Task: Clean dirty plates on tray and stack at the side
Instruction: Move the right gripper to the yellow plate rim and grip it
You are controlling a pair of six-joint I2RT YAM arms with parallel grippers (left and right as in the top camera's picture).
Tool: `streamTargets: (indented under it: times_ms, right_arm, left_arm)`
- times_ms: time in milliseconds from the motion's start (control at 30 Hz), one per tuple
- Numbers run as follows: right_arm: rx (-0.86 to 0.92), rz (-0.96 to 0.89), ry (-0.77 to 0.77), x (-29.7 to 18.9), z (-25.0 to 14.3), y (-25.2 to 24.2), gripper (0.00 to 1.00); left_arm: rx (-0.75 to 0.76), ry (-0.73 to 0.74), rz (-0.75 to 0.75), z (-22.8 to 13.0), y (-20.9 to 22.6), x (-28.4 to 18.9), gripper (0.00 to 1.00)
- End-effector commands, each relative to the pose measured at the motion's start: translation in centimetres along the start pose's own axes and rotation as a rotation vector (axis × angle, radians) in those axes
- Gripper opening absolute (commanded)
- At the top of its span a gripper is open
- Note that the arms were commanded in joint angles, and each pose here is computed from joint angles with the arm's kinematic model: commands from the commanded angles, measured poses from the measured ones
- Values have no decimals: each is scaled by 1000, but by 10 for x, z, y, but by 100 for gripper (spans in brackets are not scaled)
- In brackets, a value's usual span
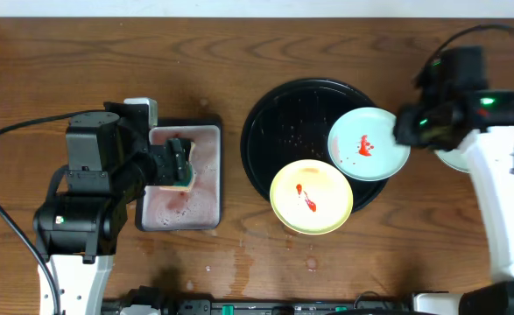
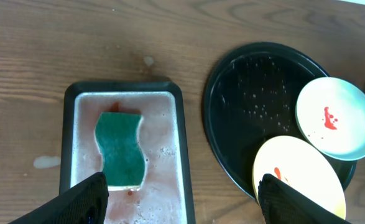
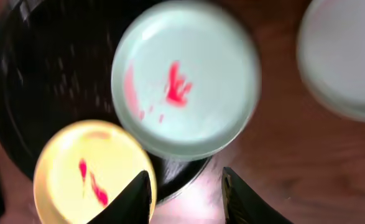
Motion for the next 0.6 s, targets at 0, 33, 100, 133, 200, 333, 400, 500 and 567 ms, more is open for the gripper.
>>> streamTargets:
  times_ms: [0, 33, 100, 133, 200, 333, 400, 500, 567]
  right_arm:
    - [21, 30, 101, 29, -27, 18, 33]
    - [18, 35, 125, 38, -36, 23, 33]
    - [3, 41, 160, 54, -50, 33, 33]
    - [-4, 43, 170, 59, -55, 37, 34]
    - [-21, 48, 189, 72, -67, 47, 34]
    - [-32, 52, 213, 88, -85, 61, 34]
    - [-25, 48, 223, 94, -93, 64, 33]
    - [2, 17, 242, 104, -105, 60, 33]
    - [2, 15, 246, 108, -109, 59, 33]
  left_arm:
    - [26, -24, 3, 6, -2, -5, 78]
    - [26, -24, 3, 6, -2, -5, 78]
    - [29, -25, 2, 6, -2, -5, 78]
    - [30, -26, 2, 6, -2, -5, 78]
    - [30, -28, 1, 7, -2, -5, 78]
    - [30, -27, 1, 6, -2, -5, 78]
    - [30, -27, 1, 6, -2, -5, 78]
    - [29, -26, 1, 6, -2, -5, 78]
    - [30, -26, 1, 6, -2, -5, 78]
Point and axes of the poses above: each gripper's point midway between its finger pads, its own x axis out along the fingers, its own y axis along the line the jaws close on, z = x × y, the point moved 4 cm from there along -x, back along the fingers, and after that the axes turned 9 degrees about -x, right-handed, at the moved point
